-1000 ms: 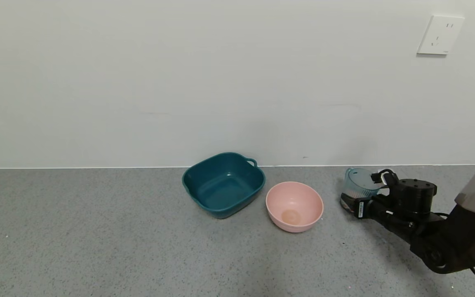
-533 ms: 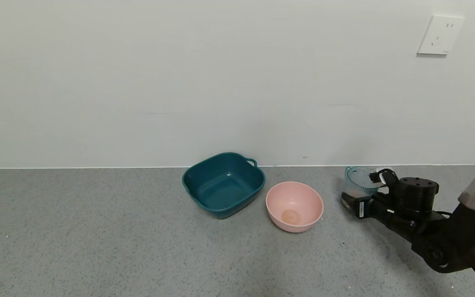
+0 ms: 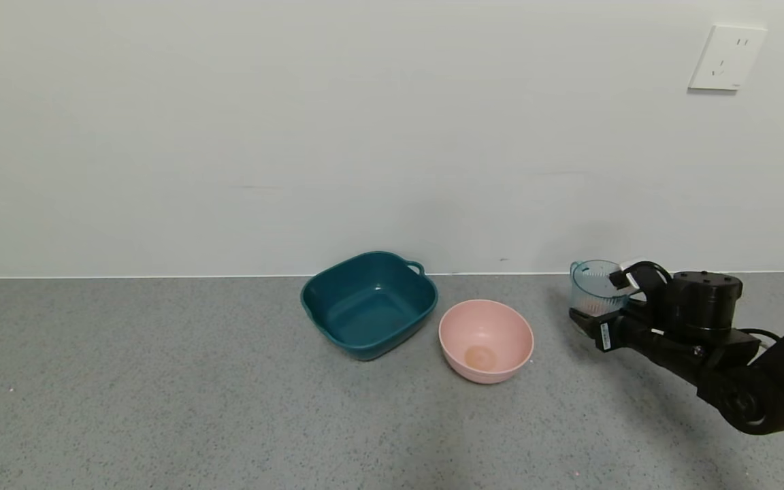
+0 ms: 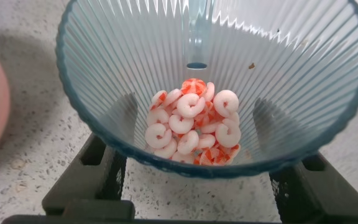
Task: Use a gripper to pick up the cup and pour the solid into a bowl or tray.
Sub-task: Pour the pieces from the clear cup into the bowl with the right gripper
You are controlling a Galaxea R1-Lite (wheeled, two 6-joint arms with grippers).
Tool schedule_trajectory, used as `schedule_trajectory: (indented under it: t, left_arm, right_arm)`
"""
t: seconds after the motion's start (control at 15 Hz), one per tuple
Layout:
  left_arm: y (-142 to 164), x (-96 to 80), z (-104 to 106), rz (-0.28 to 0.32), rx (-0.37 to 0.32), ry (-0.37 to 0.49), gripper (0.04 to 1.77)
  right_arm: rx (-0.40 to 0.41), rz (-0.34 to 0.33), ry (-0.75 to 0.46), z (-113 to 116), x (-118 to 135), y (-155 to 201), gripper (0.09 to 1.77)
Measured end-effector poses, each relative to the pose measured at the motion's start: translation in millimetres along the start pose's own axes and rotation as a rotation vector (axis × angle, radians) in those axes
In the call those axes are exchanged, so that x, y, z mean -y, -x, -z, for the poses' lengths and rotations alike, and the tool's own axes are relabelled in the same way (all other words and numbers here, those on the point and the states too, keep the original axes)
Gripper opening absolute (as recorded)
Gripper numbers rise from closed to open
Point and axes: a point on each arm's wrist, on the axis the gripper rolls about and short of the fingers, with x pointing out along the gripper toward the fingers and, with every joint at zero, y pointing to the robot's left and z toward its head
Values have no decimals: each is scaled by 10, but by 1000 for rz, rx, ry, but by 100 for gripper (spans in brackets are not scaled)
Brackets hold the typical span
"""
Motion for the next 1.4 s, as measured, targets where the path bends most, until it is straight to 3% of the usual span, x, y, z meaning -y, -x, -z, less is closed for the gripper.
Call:
schedule_trajectory:
  t: [0.6,1.13,1.4]
  left_arm:
    - [0,0,0,0,0,0,172]
    - [0,0,0,0,0,0,172]
    - [0,0,0,0,0,0,172]
  right_arm:
    - [63,47,183,-637,-122,174,132]
    - [75,115,421,-840,-342,218,132]
    - [80,111,544,-921,-465,219,132]
